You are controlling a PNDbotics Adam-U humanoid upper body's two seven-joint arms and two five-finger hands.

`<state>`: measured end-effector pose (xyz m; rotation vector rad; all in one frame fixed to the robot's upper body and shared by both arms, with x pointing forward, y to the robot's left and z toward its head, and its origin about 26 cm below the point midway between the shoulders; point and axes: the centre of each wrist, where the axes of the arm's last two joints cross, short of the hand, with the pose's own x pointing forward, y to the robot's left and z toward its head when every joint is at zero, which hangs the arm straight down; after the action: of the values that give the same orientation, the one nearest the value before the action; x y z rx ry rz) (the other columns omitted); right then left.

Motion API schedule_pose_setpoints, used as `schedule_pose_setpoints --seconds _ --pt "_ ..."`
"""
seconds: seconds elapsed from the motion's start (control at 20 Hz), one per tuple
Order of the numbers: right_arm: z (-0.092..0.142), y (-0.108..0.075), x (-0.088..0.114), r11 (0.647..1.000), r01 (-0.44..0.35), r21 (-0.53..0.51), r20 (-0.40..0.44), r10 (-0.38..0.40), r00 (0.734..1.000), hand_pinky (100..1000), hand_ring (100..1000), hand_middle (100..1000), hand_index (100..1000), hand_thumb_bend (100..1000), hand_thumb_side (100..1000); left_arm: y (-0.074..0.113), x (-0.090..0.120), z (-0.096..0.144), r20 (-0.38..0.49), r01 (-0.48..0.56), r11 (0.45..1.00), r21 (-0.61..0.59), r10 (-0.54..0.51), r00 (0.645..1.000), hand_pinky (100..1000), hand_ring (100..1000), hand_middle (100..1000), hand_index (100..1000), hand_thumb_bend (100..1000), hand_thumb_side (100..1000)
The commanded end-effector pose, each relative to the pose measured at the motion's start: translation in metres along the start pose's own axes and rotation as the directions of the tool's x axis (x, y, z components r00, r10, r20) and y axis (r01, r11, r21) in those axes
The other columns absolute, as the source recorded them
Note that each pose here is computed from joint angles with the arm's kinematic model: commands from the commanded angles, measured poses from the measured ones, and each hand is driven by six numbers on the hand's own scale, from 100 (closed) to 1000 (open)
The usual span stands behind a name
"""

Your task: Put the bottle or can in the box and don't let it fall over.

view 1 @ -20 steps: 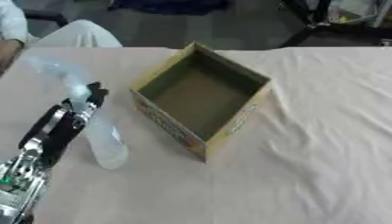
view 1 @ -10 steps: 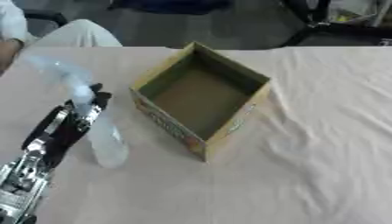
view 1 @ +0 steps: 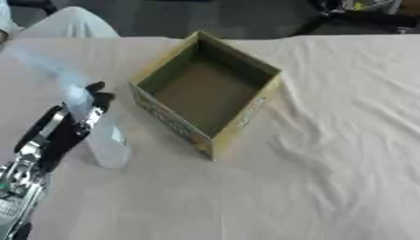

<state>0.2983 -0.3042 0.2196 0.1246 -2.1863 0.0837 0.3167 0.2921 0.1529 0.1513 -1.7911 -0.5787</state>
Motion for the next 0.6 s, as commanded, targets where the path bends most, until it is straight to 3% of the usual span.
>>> schedule_pose_setpoints --seconds 0.05,0.6 --pt "-0.003 -0.001 0.011 0.999 -0.033 0.022 0.034 0.032 0.999 1000 1000 978 1000 100 470 0.001 0.0 -0.001 -0.006 0.024 0.999 -0.024 -0.024 1.0 1000 1000 1000 800 163 753" --pt "-0.004 0.001 0.011 0.999 -0.03 0.025 0.035 0.029 0.999 1000 1000 978 1000 100 470 -0.002 -0.014 -0.003 -0.046 0.045 0.997 -0.06 -0.048 0.998 1000 1000 1000 761 130 779"
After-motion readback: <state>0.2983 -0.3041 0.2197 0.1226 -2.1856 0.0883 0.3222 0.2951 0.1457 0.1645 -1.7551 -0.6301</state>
